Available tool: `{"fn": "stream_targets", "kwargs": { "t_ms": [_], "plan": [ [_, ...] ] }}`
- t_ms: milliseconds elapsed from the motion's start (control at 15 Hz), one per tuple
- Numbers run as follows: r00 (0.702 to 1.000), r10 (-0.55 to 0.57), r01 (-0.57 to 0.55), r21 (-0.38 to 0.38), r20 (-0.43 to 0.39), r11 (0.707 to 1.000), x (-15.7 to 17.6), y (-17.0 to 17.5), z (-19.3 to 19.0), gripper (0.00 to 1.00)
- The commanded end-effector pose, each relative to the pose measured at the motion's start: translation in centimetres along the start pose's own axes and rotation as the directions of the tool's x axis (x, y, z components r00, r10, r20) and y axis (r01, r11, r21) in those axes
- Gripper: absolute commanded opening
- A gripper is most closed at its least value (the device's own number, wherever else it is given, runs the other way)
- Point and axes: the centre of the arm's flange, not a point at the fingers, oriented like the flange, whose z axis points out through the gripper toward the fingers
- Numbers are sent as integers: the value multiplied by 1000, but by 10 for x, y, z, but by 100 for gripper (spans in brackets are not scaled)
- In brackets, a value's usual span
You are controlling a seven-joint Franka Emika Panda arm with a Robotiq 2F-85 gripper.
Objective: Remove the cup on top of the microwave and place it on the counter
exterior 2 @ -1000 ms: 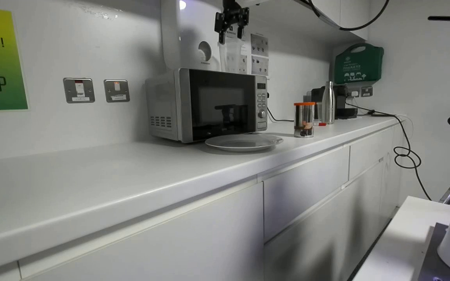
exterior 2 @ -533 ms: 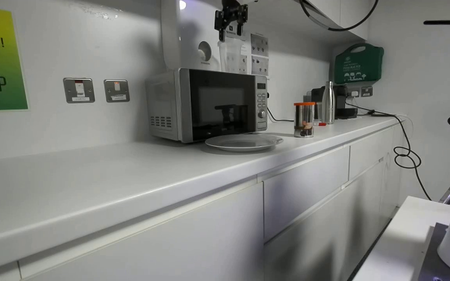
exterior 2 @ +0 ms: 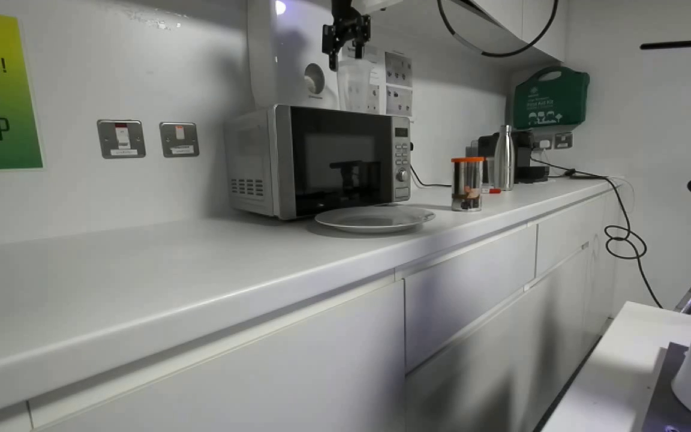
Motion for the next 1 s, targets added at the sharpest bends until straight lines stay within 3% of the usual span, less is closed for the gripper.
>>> {"fn": "stream_targets", "kwargs": {
  "t_ms": [0,267,333,400,933],
  "plan": [
    [999,-20,19,24,36,1000,16,4,4,100],
    [998,-19,18,33,53,999,14,3,15,100],
    [998,-20,18,38,60,999,14,3,18,93],
    [998,-19,16,42,65,999,13,2,20,74],
    [996,-7,3,48,87,999,9,7,26,14]
  ]
}}
